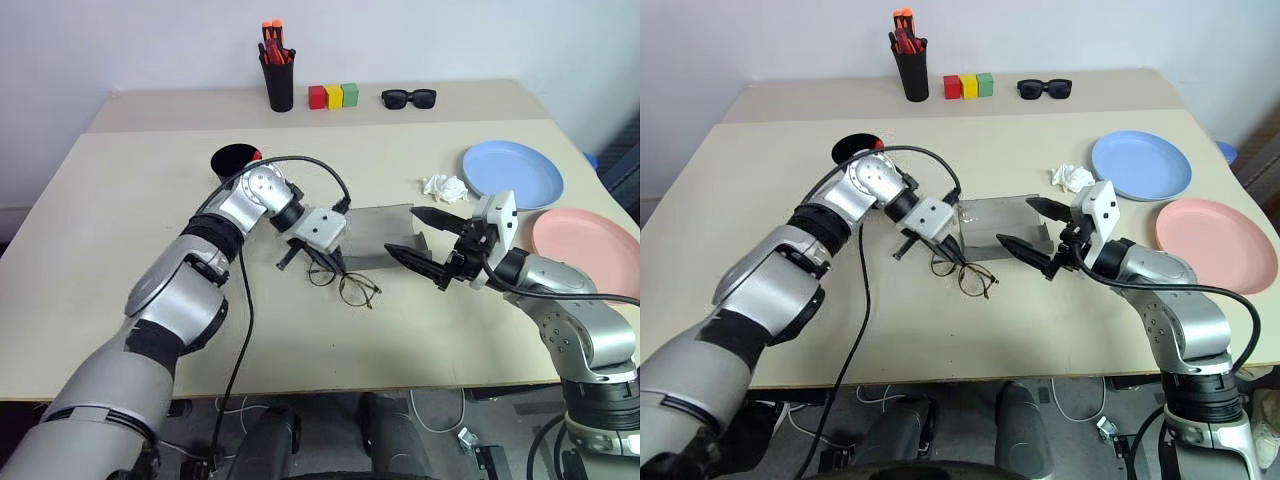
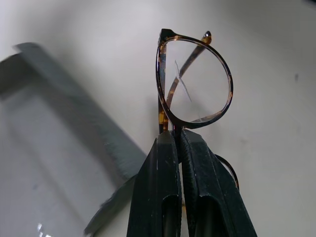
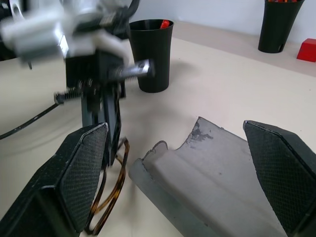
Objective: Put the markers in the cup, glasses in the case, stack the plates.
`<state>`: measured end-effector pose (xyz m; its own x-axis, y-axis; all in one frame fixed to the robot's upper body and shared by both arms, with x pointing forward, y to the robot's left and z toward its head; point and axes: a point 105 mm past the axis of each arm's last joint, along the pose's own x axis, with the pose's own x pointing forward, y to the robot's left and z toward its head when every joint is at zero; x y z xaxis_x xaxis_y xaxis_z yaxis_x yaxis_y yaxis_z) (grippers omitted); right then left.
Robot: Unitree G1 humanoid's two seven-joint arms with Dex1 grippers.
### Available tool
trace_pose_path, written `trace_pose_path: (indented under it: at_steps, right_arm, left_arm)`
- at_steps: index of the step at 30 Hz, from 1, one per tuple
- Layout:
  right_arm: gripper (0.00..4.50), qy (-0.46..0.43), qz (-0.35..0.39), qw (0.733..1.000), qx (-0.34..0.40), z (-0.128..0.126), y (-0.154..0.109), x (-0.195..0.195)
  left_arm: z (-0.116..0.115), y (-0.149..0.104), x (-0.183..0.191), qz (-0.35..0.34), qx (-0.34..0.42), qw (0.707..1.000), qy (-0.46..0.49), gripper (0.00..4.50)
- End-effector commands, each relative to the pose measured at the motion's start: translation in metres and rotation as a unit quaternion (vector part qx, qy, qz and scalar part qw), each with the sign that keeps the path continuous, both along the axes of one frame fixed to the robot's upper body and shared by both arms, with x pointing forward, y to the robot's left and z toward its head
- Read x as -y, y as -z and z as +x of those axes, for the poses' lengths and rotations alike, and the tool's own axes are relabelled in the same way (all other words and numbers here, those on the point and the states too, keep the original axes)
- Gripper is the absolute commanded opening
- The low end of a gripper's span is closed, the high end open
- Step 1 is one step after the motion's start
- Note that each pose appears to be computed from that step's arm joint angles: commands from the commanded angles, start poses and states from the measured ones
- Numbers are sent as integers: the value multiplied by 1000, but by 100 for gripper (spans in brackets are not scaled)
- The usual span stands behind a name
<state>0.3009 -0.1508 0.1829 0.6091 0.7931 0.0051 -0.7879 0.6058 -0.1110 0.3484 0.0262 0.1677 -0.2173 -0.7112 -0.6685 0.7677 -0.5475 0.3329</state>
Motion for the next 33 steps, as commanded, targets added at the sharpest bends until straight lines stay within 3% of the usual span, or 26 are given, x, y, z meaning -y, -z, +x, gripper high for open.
trace_pose_path:
  at_steps: [1, 6, 15, 26, 33]
  right_arm:
    - [450, -4, 9, 1000, 27, 0, -13, -1]
    - [450, 2, 18, 999, 32, -2, -17, 7]
    - [450, 50, -20, 998, 33, -10, -15, 47]
    - [450, 63, -15, 997, 29, -12, -11, 43]
    - [450, 63, -15, 997, 30, -12, -11, 39]
  left_arm:
    - [1, -28, 7, -35, -23, 999, -14, 6]
    - [5, -44, 6, -57, -50, 996, -45, 6]
    - [27, -55, 11, -91, -11, 990, -108, 6]
    - [56, -34, 38, -115, 24, 963, -243, 6]
    - [53, -16, 57, -116, 7, 958, -260, 6]
